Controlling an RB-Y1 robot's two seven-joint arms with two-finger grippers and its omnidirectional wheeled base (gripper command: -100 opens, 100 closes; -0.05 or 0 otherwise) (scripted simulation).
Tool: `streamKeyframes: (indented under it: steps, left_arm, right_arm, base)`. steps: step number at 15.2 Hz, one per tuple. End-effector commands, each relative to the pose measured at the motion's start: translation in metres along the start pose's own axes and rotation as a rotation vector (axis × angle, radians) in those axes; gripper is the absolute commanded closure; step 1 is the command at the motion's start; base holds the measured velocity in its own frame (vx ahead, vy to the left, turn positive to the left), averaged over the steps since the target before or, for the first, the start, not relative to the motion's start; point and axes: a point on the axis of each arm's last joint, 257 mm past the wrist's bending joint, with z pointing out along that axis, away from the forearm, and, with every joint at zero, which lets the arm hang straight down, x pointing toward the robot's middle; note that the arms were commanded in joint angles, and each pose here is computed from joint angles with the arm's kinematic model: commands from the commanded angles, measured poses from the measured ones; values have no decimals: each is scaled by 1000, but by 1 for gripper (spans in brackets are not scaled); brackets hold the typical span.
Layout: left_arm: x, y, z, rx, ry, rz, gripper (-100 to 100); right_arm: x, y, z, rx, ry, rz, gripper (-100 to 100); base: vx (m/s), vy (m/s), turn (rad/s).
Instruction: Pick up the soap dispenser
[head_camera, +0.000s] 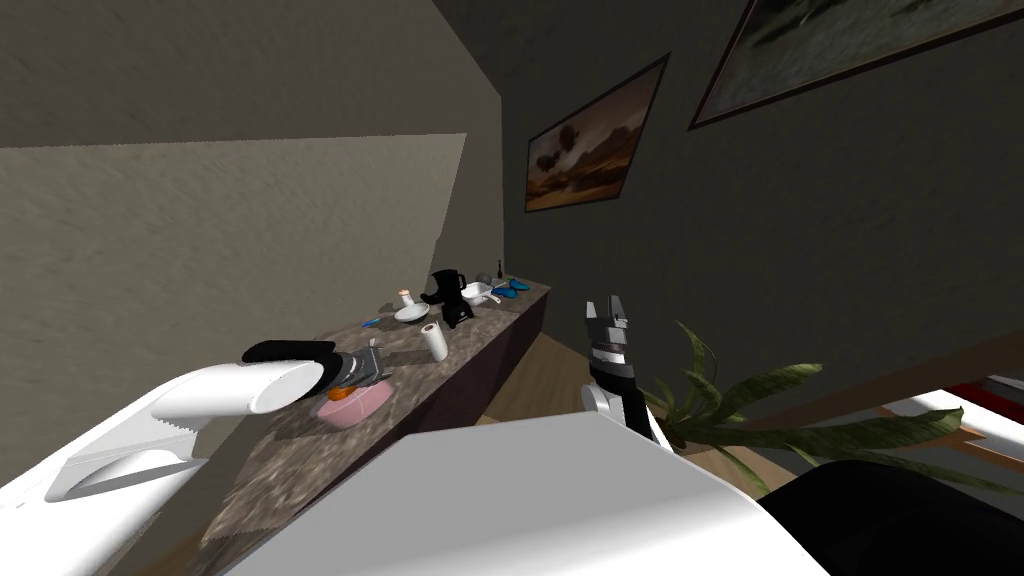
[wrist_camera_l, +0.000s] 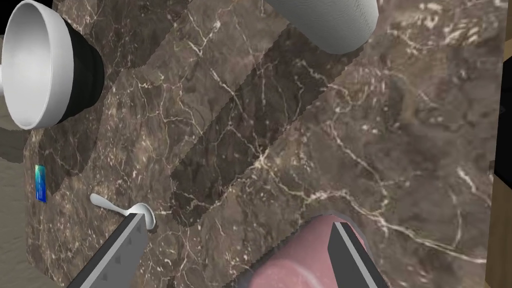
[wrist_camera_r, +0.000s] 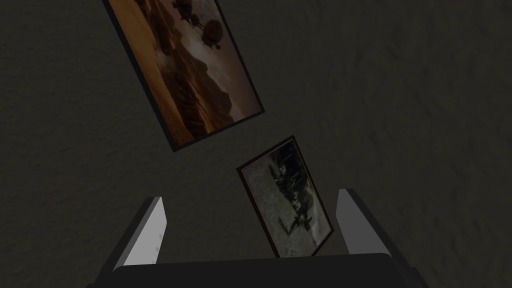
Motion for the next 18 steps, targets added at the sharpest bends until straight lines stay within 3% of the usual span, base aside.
streamKeyframes:
  steps: [1, 18]
  left_arm:
    - [-5, 5, -3, -34, -20, -17, -100]
    - [-38, 38, -33, -255, -156, -110, -100]
  right_arm:
    - [0, 0, 0, 0, 0, 0, 0]
    - [0, 0, 0, 0, 0, 0, 0]
  base:
    - [10, 17, -74]
    - [7, 15, -41]
